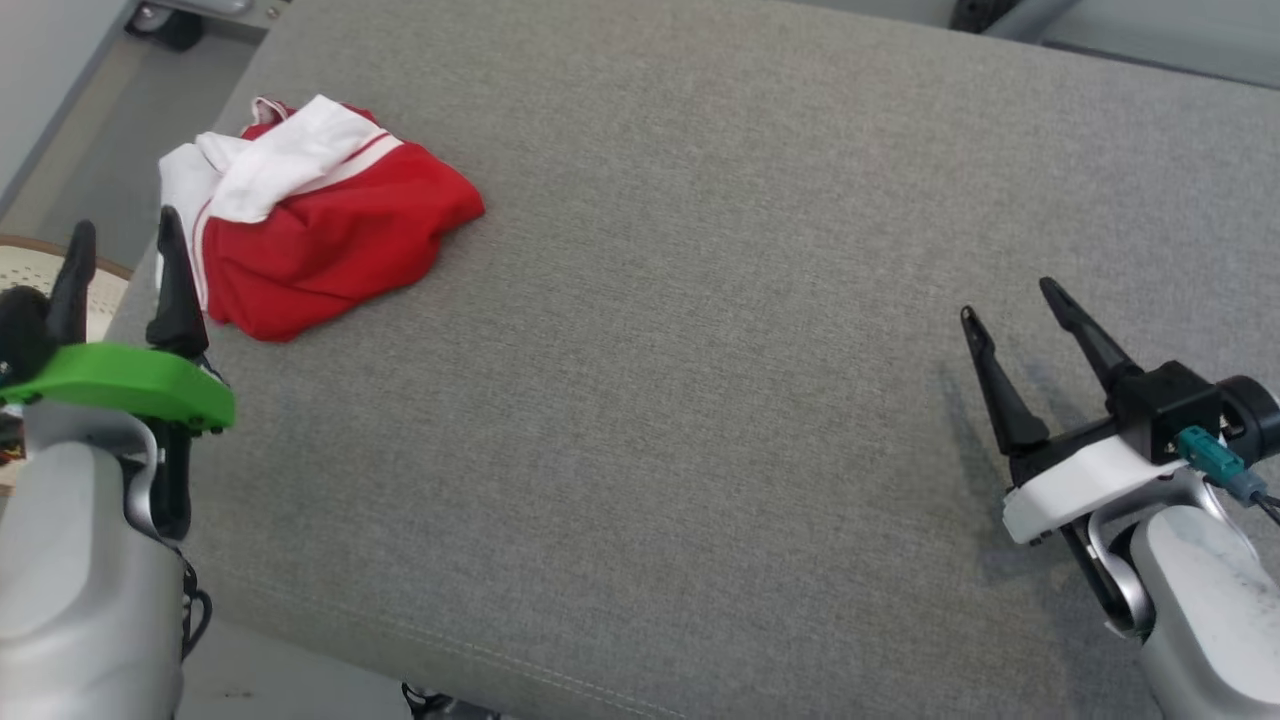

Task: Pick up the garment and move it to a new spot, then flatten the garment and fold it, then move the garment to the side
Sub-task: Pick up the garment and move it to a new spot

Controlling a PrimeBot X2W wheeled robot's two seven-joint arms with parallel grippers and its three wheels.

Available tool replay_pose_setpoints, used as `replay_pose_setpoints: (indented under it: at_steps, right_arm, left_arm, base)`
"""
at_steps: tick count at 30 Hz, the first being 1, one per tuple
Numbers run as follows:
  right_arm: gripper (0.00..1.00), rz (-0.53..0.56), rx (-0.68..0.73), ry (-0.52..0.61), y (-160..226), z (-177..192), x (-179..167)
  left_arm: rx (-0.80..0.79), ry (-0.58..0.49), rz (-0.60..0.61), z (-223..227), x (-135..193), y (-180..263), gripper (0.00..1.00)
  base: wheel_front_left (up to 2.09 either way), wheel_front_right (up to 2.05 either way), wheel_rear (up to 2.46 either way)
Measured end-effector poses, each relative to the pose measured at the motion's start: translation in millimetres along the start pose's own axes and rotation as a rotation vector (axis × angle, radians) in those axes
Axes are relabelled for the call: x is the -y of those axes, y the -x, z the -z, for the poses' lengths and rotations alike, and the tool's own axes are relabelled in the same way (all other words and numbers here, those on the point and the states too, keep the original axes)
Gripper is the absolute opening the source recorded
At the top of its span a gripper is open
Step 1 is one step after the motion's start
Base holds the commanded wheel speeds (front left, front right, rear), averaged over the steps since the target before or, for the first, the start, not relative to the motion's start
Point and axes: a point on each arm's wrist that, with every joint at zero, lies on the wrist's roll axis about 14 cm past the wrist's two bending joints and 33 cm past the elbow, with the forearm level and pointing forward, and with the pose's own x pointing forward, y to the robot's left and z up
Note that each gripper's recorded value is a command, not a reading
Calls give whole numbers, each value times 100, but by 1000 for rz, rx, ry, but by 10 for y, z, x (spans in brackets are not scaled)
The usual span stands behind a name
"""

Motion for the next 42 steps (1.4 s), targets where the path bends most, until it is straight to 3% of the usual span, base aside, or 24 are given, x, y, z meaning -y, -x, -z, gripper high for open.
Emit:
replay_pose_setpoints:
  at_steps: [4,11,16,17,18,19,23,31,37,42]
  right_arm:
    - [100,44,-11,22,32,109,309]
    - [100,118,-75,40,178,396,730]
    - [100,179,-126,29,349,618,947]
    - [100,197,-142,24,408,688,1001]
    - [100,206,-145,21,430,709,1023]
    - [100,215,-150,19,453,730,1042]
    - [100,244,-156,3,513,779,1079]
    - [100,261,-138,-55,487,735,941]
    - [100,295,-108,-112,497,594,828]
    - [100,359,-57,-130,618,366,867]
  left_arm:
    - [-77,-10,33,197,130,-324,100]
    - [-276,-57,-37,789,11,-651,100]
    - [-361,-50,-44,1159,140,-792,100]
    - [-377,-58,-42,1263,199,-838,90]
    - [-384,-75,-36,1307,225,-856,6]
    - [-391,-91,-26,1348,253,-870,0]
    - [-338,-115,23,1259,421,-1015,0]
    - [-81,-194,172,465,808,-1196,0]
    - [125,-182,430,-103,1754,-989,0]
    - [185,-65,665,-220,2744,-530,0]
  base:
    - [0,0,0]
    - [0,0,0]
    - [0,0,0]
    - [0,0,0]
    - [0,0,0]
    - [0,0,0]
    - [0,0,0]
    - [0,0,0]
    - [0,0,0]
    - [0,0,0]
